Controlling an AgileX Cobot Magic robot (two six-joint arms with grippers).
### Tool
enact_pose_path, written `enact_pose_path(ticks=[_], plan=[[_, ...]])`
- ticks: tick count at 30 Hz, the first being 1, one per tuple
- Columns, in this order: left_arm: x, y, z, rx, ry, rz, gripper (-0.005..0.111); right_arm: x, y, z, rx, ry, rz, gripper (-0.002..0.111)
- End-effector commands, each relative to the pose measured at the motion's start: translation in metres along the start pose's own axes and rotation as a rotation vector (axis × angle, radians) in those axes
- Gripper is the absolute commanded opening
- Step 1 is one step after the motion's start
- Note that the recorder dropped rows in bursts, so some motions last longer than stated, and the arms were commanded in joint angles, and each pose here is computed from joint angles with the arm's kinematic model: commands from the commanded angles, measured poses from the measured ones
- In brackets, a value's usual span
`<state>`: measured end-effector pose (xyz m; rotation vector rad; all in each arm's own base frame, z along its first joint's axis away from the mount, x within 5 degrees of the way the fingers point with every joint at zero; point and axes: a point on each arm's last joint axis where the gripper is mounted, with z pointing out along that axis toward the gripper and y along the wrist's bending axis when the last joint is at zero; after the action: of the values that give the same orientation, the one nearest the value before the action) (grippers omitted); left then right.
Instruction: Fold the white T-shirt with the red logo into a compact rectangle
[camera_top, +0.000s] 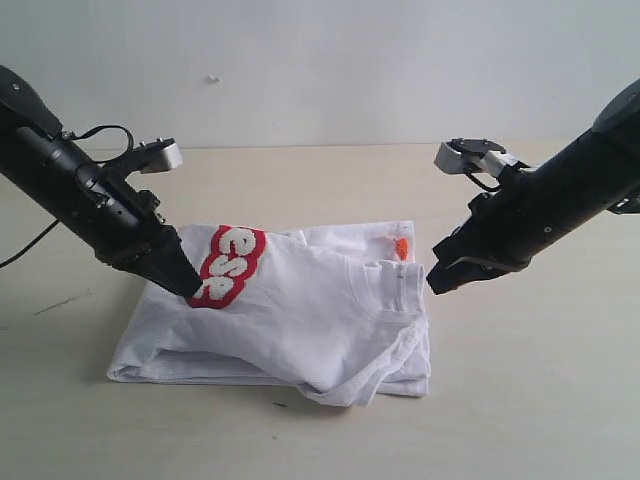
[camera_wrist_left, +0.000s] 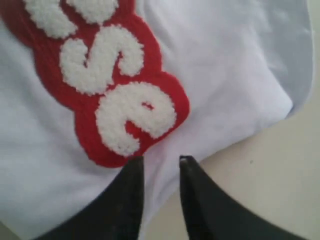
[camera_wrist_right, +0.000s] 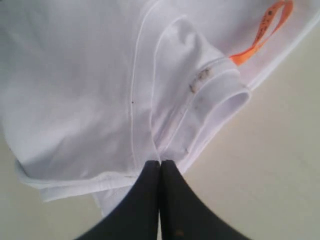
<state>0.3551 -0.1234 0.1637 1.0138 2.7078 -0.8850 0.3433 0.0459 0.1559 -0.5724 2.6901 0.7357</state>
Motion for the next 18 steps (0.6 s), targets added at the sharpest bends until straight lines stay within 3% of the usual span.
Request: enact_pose_path(ticks=[1, 3, 5, 10, 14, 18], plan=[[-0.004, -0.004, -0.006, 0.001, -0.043, -0.012, 0.054, -0.002, 0.001, -0.004, 0.003, -0.011, -0.016, 0.0], [-0.007, -0.007, -0.008, 0.021, -0.074, 0.027, 0.067, -0.002, 0.001, -0.004, 0.003, -0.011, -0.016, 0.0], [-0.012, -0.012, -0.008, 0.078, -0.142, 0.08, 0.07, -0.002, 0.001, -0.004, 0.003, -0.011, -0.016, 0.0], [-0.033, -0.024, -0.004, 0.214, -0.355, 0.071, 0.058, -0.002, 0.001, -0.004, 0.003, -0.011, -0.016, 0.0], [-0.034, -0.02, 0.019, 0.218, -0.322, 0.036, 0.041, -0.002, 0.001, -0.004, 0.003, -0.011, -0.016, 0.0], [-0.032, -0.009, 0.043, 0.178, -0.296, -0.01, 0.044, -0.002, 0.001, -0.004, 0.003, -0.011, -0.016, 0.0]])
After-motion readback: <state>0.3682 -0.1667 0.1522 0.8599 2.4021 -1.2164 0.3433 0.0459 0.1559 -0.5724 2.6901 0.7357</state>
